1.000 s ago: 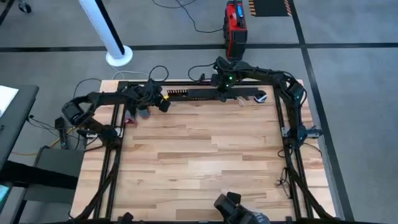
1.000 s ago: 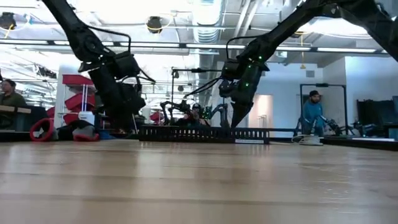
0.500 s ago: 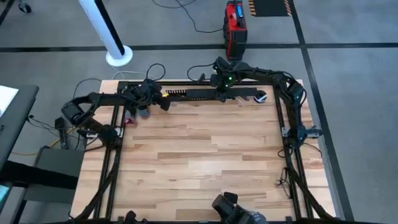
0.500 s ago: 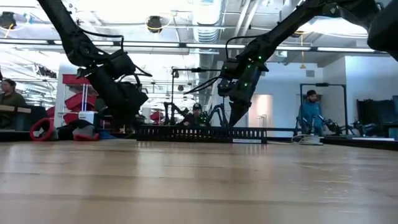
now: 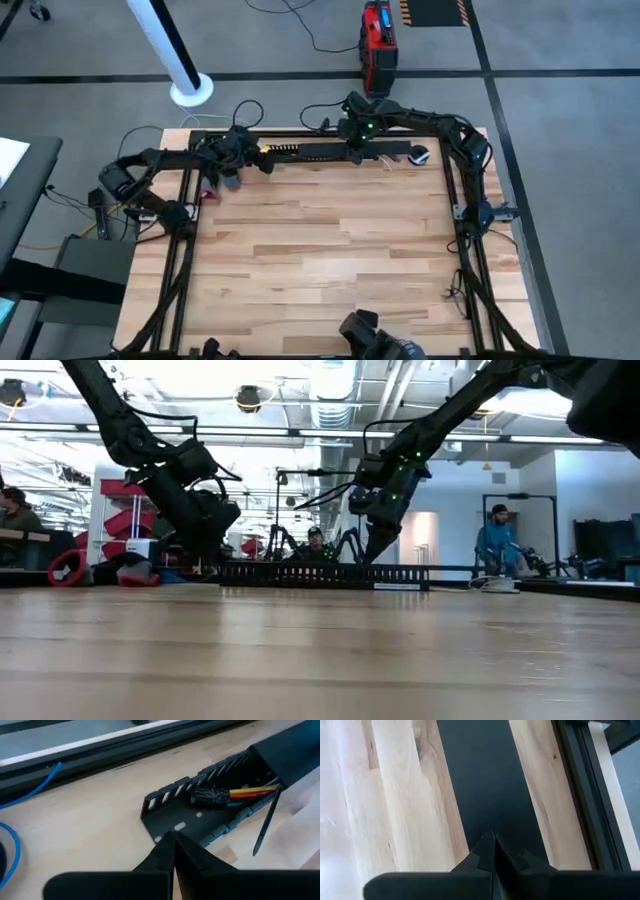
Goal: Ziptie cables
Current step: Close the black cable duct
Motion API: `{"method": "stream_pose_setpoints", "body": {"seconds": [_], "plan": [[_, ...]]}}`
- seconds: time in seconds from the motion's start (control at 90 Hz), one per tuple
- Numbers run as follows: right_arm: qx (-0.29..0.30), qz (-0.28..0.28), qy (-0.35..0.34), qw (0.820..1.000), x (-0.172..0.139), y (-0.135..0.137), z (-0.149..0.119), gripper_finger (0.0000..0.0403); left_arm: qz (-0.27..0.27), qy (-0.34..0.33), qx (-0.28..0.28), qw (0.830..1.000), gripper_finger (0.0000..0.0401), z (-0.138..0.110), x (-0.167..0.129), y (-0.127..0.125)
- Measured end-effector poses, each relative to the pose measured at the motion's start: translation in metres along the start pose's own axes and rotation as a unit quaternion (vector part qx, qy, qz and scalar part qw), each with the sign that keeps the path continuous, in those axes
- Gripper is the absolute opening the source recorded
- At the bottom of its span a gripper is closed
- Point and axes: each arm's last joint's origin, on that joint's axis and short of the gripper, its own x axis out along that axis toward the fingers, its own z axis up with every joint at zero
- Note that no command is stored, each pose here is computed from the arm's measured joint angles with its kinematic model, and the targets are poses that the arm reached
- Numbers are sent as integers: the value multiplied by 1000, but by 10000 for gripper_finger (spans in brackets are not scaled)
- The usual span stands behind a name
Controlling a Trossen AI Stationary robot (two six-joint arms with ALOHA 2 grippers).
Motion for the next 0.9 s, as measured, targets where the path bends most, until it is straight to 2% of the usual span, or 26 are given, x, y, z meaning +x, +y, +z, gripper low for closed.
{"method": "stream_pose_setpoints", "body": {"seconds": [0.267,0.433,0.567,0.733,0.8,0.9], "plan": [[-6,20,-24,999,1,1,4,0,-17,-20,-2,1000,0,7,0,-2],[-7,13,-27,1000,-13,1,12,0,-15,-22,-1,1000,0,18,-7,-5],[-10,6,-39,999,-29,2,19,0,7,42,-25,999,0,13,-14,-3],[1,13,-10,1000,-25,0,11,0,27,113,-52,992,0,-2,-14,-3],[-5,10,-17,1000,-25,0,12,0,11,119,-42,992,0,-4,-12,-8],[-12,7,-25,1000,-21,-1,11,0,-34,92,-1,995,0,1,-13,-21]]}}
